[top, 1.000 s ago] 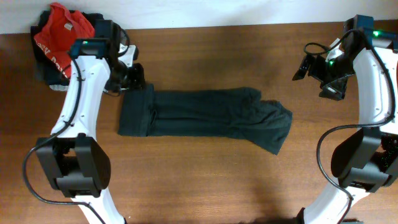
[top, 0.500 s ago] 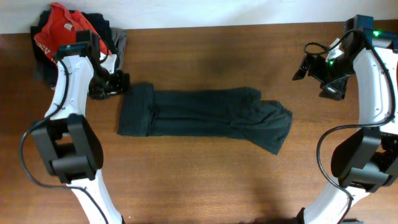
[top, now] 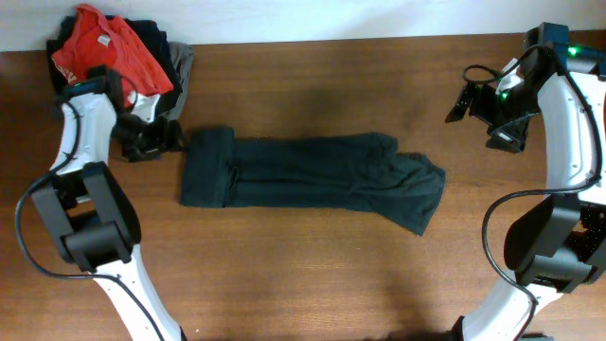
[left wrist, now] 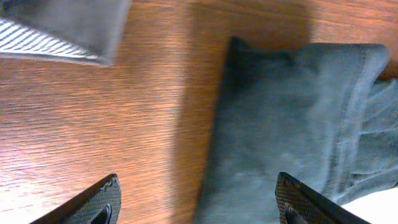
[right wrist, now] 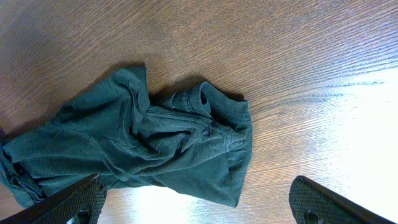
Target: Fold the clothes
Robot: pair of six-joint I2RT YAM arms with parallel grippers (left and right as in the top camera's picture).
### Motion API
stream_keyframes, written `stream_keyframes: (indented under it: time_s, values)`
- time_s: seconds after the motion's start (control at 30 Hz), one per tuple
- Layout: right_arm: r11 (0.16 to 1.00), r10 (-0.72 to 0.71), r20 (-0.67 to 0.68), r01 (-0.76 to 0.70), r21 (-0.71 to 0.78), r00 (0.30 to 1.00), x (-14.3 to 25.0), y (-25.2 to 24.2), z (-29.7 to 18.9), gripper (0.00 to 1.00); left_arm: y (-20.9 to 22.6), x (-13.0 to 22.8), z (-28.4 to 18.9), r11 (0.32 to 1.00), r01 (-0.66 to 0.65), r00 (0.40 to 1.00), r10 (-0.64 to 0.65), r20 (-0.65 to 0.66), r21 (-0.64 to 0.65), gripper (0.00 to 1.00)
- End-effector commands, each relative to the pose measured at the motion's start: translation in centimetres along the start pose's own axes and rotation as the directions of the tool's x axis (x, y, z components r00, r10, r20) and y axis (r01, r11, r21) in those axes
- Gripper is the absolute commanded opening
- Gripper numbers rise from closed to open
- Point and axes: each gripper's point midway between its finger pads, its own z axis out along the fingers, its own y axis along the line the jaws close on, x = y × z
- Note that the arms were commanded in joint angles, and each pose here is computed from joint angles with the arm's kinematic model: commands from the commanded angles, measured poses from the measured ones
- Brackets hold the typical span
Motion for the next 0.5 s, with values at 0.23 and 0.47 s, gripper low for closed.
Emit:
stream_keyframes:
  time_s: [0.23,0.47]
  values:
    - [1.000,-0.007,0.007,0.007,0.001,1.000,-0.1,0.3,-0.1,0.99,0.3,0.2,2.2,0.979,-0.010,1.000,0.010,0.001,0.203,0.79]
    - [1.000,-0.007,0.007,0.007,0.001,1.000,-0.1,0.3,-0.1,0.99,-0.2,0.5,3.4,0.964,0.013,1.000,-0.008,-0.022,0.265,0.79]
